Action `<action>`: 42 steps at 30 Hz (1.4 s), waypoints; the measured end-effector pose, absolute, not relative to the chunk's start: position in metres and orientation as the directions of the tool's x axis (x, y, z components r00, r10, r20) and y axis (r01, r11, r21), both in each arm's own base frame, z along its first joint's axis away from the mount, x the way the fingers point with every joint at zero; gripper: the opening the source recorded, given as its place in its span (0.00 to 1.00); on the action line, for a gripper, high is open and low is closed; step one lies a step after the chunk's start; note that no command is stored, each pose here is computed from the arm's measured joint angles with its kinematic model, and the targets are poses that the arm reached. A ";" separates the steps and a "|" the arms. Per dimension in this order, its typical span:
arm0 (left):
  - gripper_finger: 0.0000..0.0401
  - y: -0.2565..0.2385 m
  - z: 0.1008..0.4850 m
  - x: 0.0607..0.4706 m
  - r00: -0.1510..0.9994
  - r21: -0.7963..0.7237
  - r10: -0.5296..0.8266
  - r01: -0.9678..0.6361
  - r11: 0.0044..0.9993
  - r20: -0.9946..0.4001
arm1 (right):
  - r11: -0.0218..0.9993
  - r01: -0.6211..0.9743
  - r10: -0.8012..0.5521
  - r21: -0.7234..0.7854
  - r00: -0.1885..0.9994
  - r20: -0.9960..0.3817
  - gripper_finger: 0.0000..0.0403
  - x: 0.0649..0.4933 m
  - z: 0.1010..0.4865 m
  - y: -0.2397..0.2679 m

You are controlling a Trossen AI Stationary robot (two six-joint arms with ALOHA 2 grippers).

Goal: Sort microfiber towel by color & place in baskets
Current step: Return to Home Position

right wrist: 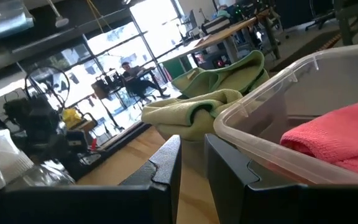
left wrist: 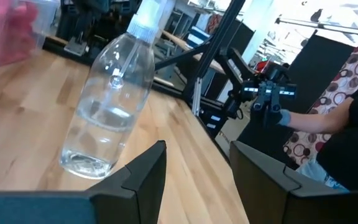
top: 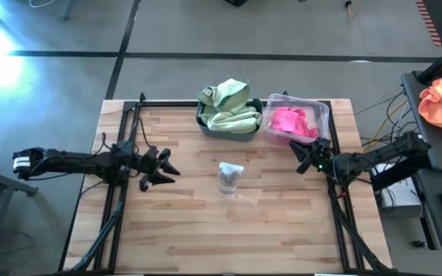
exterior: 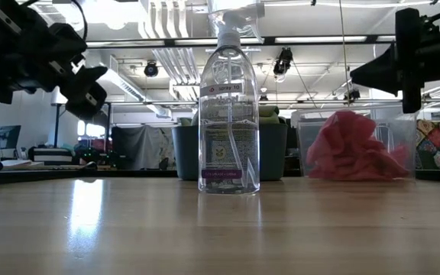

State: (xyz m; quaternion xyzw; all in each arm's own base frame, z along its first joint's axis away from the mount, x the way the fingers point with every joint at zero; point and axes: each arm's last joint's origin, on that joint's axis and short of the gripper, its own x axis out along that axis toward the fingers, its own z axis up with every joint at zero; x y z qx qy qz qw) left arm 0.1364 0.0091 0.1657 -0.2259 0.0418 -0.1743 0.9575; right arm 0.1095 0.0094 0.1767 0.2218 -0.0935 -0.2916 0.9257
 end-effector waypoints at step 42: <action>0.40 0.007 0.168 0.139 0.885 -0.129 -0.466 0.464 0.876 0.019 | 0.880 0.417 -0.436 0.228 0.899 0.037 0.16 0.113 0.182 0.014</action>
